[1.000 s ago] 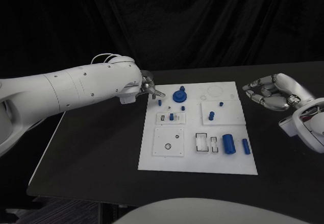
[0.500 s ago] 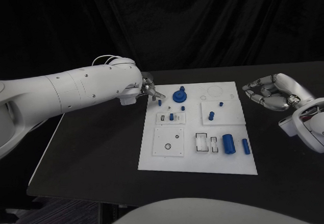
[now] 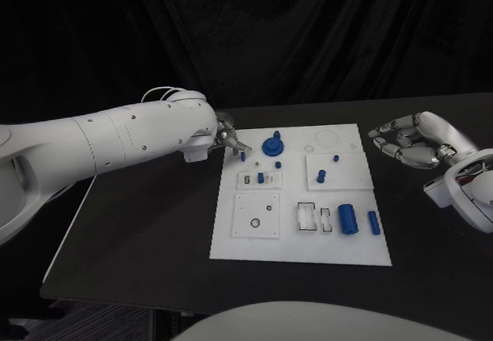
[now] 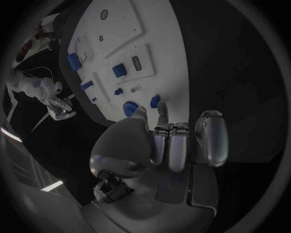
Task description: Assemble the parts on the task board
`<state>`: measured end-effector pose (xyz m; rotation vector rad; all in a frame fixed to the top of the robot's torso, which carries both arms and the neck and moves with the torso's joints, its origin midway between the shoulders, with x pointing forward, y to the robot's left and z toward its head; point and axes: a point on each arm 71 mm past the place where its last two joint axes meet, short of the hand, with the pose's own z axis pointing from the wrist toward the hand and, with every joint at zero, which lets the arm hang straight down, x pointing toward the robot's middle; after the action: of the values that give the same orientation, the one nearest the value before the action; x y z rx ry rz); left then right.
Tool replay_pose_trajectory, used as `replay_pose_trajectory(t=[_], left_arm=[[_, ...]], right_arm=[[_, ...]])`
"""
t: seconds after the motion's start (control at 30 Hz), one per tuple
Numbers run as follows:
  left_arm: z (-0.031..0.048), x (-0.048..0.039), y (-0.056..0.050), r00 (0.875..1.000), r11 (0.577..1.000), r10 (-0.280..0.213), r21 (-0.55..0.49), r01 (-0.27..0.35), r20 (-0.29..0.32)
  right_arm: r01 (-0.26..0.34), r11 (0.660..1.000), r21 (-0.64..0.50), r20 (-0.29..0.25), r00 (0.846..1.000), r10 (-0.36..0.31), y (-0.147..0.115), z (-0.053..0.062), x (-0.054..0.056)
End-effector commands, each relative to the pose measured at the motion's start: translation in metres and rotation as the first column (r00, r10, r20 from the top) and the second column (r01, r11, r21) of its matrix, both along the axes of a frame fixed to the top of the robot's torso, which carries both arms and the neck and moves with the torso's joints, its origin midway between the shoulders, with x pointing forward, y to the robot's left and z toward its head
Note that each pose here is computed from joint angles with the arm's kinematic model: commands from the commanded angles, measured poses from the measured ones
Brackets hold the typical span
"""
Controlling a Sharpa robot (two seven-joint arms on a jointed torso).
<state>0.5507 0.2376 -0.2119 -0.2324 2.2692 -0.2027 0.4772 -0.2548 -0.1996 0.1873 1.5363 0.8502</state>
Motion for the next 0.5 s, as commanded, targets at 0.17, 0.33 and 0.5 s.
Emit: replay_pose_trajectory(t=[0.17, 0.33, 0.5], left_arm=[[-0.0028, -0.0009, -0.0040, 1.000, 0.999, -0.023, -0.022, 0.022, -0.003], [-0.0039, -0.0011, -0.0053, 1.000, 0.999, -0.027, -0.024, 0.027, -0.006], [-0.0048, -0.0012, -0.0054, 1.000, 0.999, -0.029, -0.024, 0.029, -0.008]], right_arm=[[0.007, 1.000, -0.001, -0.009, 1.000, -0.007, -0.0004, -0.0012, -0.0007], [0.004, 1.000, -0.001, -0.009, 1.000, -0.004, 0.0006, -0.0013, -0.0006], [0.003, 1.000, -0.001, -0.009, 1.000, -0.003, 0.0010, -0.0013, -0.0006]])
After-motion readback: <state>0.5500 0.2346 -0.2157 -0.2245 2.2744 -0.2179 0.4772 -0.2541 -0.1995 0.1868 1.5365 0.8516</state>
